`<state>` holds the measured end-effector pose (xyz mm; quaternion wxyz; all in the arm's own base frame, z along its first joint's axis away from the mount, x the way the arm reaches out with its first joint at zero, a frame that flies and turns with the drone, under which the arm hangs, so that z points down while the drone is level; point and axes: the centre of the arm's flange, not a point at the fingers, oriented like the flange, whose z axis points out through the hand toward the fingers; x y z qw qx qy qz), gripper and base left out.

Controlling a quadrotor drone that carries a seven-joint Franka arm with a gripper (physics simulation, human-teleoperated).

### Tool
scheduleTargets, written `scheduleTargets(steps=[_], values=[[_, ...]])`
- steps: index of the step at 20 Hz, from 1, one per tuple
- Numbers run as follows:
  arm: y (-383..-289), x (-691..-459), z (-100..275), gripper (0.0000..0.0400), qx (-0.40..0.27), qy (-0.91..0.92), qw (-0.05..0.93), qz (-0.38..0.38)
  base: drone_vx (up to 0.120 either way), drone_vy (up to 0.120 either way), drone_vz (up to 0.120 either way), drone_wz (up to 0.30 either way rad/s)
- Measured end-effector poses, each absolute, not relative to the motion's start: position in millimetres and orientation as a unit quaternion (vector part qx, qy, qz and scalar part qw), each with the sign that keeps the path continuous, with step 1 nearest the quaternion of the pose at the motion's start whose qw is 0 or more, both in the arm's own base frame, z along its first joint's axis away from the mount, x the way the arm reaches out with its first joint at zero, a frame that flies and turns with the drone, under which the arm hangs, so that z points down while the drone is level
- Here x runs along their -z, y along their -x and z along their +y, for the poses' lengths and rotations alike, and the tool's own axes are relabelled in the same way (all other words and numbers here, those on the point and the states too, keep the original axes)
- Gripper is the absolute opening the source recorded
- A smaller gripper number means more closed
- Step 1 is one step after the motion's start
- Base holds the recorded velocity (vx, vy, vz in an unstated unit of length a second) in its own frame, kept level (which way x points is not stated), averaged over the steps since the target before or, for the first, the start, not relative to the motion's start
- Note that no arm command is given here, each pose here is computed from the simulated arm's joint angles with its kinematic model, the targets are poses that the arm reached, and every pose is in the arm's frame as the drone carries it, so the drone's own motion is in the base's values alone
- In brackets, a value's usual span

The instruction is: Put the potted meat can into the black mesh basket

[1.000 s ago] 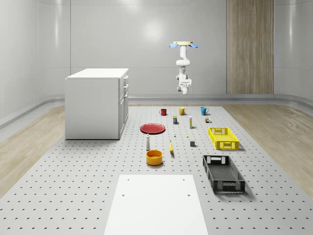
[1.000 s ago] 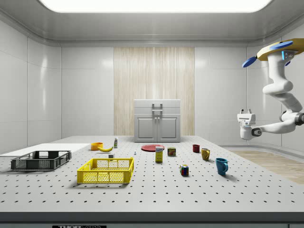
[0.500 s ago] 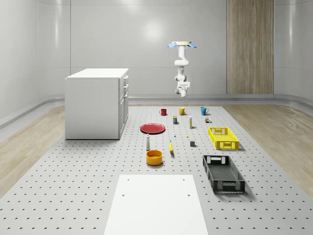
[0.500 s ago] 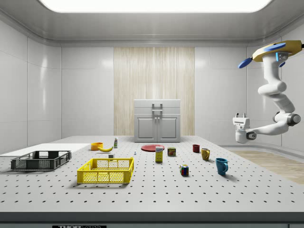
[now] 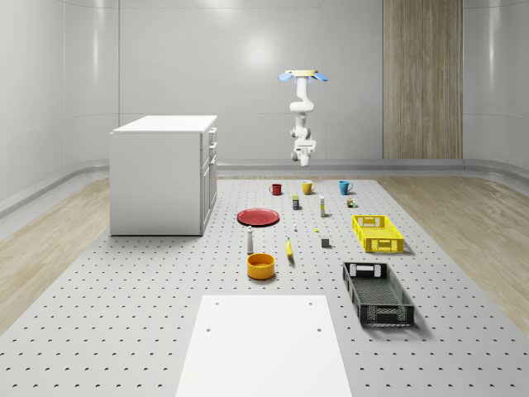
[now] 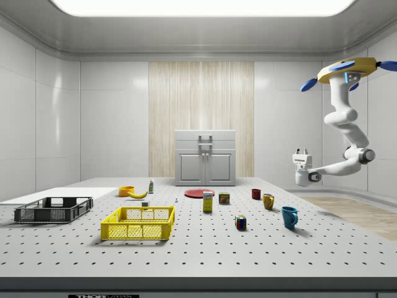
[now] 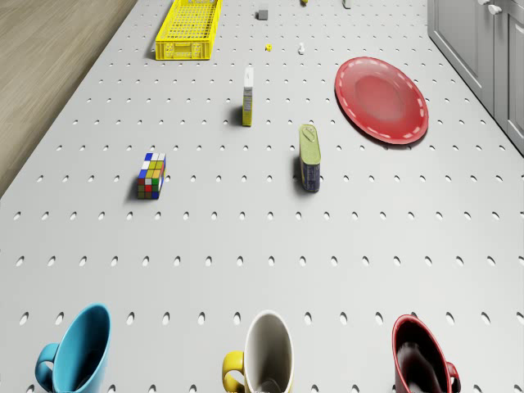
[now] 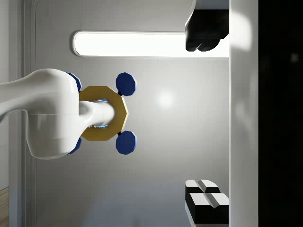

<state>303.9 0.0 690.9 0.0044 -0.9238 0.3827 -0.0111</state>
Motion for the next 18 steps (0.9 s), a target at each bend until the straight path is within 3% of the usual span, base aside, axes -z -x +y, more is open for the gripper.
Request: scheduleTargets(steps=[18], values=[[-302.6,-691.3,0.9,0.04,0.019,0.924,0.003,0.383,0.12,-0.12,0.0,0.0]])
